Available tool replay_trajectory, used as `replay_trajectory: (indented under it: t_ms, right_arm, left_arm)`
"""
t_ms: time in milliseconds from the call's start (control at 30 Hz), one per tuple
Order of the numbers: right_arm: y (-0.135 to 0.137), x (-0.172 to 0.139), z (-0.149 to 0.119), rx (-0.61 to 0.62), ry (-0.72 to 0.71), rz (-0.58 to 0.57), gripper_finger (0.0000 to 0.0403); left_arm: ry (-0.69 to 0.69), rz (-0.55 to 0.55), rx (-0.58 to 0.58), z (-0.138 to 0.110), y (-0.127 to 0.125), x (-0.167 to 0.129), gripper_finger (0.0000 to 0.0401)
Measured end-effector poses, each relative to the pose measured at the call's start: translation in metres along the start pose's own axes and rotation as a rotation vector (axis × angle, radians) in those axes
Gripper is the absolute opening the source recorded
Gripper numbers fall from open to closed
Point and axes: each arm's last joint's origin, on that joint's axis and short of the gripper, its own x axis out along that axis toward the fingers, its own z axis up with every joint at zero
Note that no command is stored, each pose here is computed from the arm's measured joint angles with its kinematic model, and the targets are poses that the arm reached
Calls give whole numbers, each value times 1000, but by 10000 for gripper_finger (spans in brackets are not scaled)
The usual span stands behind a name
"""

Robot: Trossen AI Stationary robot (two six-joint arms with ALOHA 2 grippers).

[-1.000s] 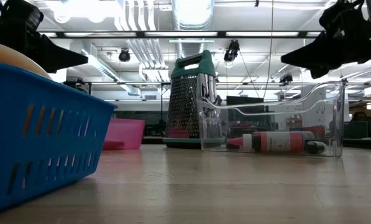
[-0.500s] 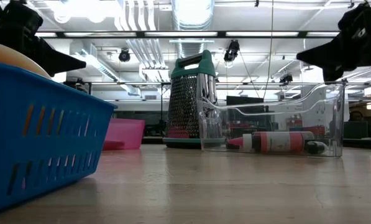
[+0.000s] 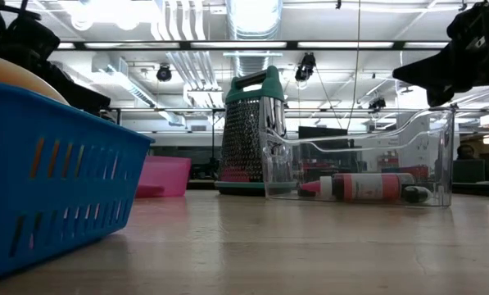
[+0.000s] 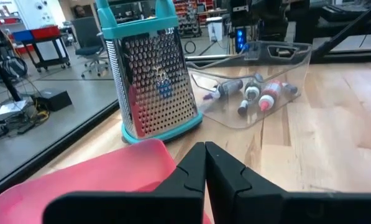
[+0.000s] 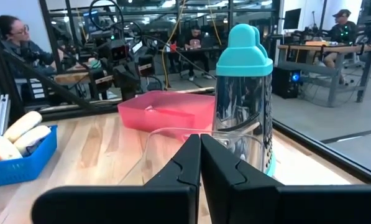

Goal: Pick & Place Food Item
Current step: Return to Home Position

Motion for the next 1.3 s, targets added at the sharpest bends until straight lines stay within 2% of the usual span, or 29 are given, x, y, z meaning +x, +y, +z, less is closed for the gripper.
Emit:
replay_trajectory:
  t_ms: [433, 1300]
  right_arm:
    - [0, 0, 0, -66, 1, -5, 9]
    - [0, 0, 0, -62, 0, -5, 8]
  left_arm:
    - [1, 0, 2, 0, 0, 0, 11]
    - [3, -3, 4, 0, 0, 0, 12]
